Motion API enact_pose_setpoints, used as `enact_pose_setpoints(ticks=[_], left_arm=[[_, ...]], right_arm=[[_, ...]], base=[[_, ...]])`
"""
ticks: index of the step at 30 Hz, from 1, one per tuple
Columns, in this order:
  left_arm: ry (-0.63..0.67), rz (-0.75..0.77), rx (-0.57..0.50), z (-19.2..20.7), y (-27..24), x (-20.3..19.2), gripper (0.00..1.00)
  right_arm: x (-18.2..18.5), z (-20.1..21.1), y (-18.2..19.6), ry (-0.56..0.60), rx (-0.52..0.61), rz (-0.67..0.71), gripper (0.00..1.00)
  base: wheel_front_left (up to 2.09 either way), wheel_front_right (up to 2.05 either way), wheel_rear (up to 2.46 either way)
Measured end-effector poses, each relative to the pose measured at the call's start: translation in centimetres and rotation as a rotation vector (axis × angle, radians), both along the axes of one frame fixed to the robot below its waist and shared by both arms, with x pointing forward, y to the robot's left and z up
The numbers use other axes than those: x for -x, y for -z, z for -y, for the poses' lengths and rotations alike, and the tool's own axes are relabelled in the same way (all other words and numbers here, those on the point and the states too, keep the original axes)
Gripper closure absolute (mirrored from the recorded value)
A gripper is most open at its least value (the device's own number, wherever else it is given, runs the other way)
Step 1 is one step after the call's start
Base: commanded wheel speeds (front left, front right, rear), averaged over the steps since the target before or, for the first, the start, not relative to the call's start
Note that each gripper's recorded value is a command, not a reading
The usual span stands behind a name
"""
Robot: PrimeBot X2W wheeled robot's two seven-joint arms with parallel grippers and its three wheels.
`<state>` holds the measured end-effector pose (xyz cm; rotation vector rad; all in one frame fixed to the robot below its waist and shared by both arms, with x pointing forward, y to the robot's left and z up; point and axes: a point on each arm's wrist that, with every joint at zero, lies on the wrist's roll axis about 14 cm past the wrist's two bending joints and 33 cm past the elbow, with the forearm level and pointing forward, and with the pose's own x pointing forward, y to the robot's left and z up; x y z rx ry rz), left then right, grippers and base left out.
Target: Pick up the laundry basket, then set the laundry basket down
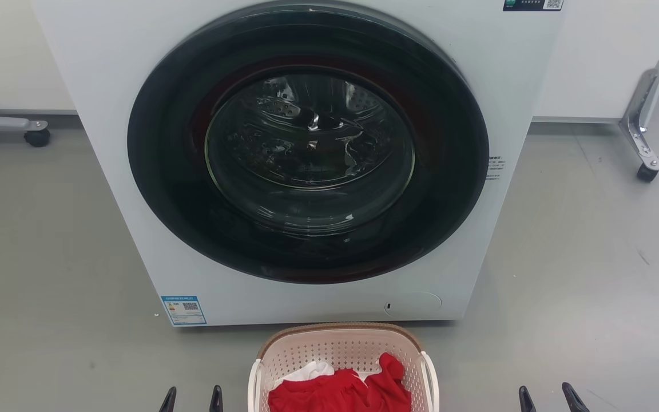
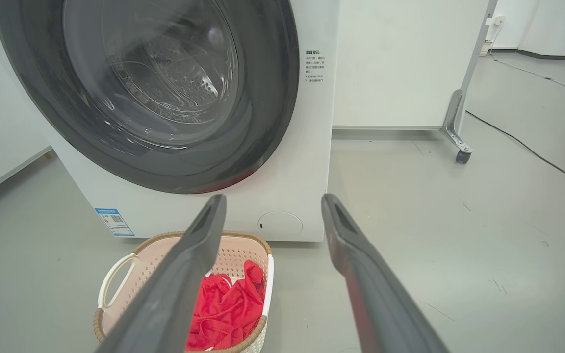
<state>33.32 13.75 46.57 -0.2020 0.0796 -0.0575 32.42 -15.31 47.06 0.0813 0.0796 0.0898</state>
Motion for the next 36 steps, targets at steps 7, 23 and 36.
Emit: enact_pose_setpoints(ticks=[7,23,36], left_arm=[[-0.001,-0.002,-0.001,0.0,0.1,0.0,0.00],[-0.040,-0.098,0.101,-0.9,2.1,0.5,1.00],[-0.098,-0.150,0.292,-2.0,2.4,-0.2,1.00]], right_arm=[[-0.1,0.0,-0.1,0.004,-0.003,-0.002,0.00],[-0.1,0.8,1.5,0.057,-0.117,-0.082,1.00],[-0.8,1.8,2.0,0.118,-0.324,-0.141,1.00]], base=[[0.00,0.00,0.00],[0.00,0.00,0.00],[0.00,0.00,0.00]])
